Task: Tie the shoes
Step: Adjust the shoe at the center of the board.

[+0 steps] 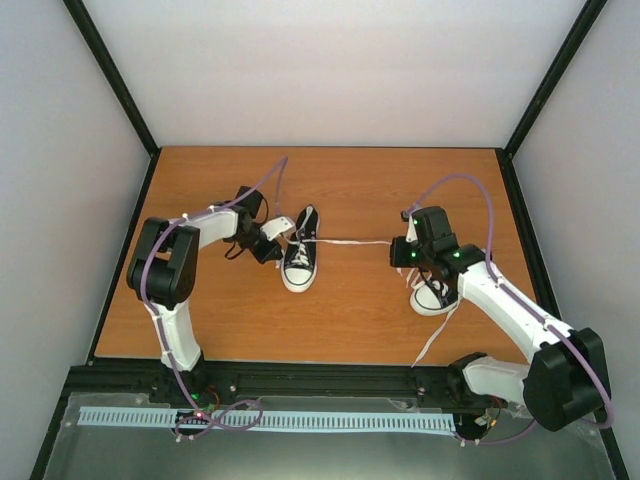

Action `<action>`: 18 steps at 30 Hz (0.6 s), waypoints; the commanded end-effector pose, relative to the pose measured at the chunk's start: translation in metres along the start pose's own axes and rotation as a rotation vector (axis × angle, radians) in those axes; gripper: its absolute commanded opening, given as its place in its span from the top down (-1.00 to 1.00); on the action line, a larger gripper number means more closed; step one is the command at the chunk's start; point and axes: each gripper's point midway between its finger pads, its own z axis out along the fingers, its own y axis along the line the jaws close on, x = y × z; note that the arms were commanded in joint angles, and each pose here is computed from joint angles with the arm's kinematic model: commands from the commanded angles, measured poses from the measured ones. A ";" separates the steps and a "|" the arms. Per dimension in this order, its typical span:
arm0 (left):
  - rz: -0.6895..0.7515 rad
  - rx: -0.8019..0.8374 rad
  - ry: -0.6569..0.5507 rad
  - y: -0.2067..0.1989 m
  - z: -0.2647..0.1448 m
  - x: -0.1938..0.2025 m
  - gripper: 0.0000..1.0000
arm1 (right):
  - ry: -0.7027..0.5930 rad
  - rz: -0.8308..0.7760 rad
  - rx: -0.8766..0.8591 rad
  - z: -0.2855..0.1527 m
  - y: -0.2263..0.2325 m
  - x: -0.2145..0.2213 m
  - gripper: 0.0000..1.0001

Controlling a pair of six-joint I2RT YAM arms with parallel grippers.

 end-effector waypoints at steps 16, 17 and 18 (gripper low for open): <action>0.128 0.160 -0.125 -0.076 -0.068 -0.036 0.98 | -0.015 -0.059 -0.094 -0.032 0.024 -0.015 0.94; 0.131 0.142 -0.155 -0.075 -0.082 -0.042 0.99 | -0.004 -0.059 -0.144 -0.034 0.033 -0.015 0.95; 0.124 0.130 -0.185 -0.073 -0.098 -0.046 0.98 | 0.007 -0.053 -0.198 -0.035 0.042 -0.015 0.94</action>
